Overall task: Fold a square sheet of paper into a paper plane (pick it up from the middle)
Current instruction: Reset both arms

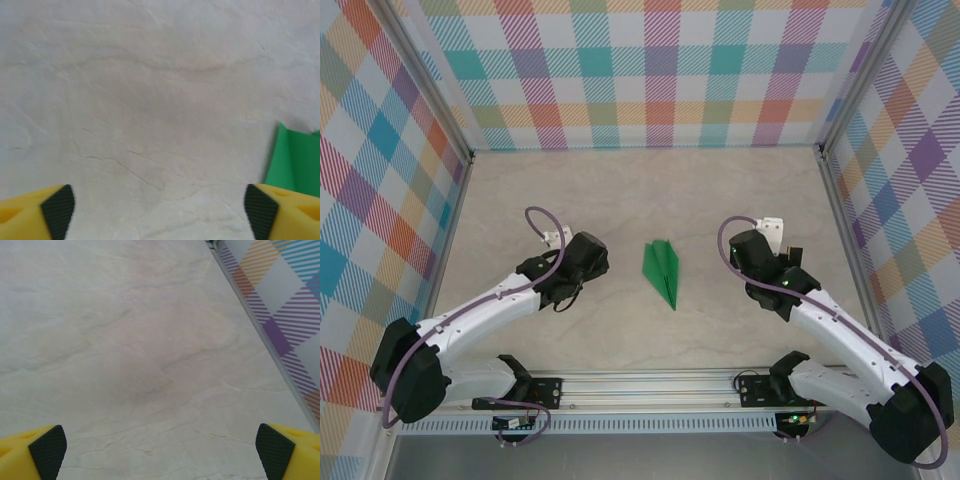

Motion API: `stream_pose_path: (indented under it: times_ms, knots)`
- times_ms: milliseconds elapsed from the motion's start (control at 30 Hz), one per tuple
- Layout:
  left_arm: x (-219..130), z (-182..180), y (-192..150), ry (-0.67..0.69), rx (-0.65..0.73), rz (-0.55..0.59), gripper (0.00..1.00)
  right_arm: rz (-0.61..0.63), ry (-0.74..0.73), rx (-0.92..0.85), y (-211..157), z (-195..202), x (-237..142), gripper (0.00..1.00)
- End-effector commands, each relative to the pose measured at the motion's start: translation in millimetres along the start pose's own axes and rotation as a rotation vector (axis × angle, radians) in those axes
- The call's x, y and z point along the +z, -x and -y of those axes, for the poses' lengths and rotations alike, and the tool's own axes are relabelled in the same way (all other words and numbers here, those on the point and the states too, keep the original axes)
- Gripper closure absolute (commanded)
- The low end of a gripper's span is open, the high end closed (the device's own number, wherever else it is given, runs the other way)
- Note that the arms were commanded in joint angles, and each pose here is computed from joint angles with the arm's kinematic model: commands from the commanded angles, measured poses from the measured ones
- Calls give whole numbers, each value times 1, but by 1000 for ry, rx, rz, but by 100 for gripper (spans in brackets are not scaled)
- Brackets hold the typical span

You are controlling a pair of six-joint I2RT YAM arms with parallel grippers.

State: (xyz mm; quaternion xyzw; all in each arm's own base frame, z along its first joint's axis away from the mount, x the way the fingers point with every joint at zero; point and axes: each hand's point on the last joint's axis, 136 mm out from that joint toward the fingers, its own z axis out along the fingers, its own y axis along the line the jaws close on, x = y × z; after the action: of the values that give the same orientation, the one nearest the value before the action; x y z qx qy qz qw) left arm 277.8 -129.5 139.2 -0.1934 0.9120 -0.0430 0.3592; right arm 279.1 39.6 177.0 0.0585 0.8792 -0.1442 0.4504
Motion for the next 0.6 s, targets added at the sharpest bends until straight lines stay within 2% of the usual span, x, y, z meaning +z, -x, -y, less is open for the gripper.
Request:
stream_pose_path:
  times_ms: [0, 133, 267, 367, 500, 567]
  knots:
    - [-4, -37, 13, 121, 32, 83, 0, 42, -36, -10, 6, 7, 13, 0]
    - [-3, -56, 25, 155, 31, 117, 0, 23, -17, 43, -7, 13, 35, 0]
    - [-10, -84, 45, 240, 29, 199, 0, -19, -55, 96, -20, 27, 60, 0]
    - [-9, -99, 54, 254, 9, 238, 0, -25, -18, 93, -27, 17, 77, 0]
    - [-6, -115, 58, 260, -23, 237, 0, 2, 27, 63, -28, 2, 97, 0]
    - [-5, -118, 58, 258, -22, 231, 0, 28, 101, 30, -26, -14, 105, 0]
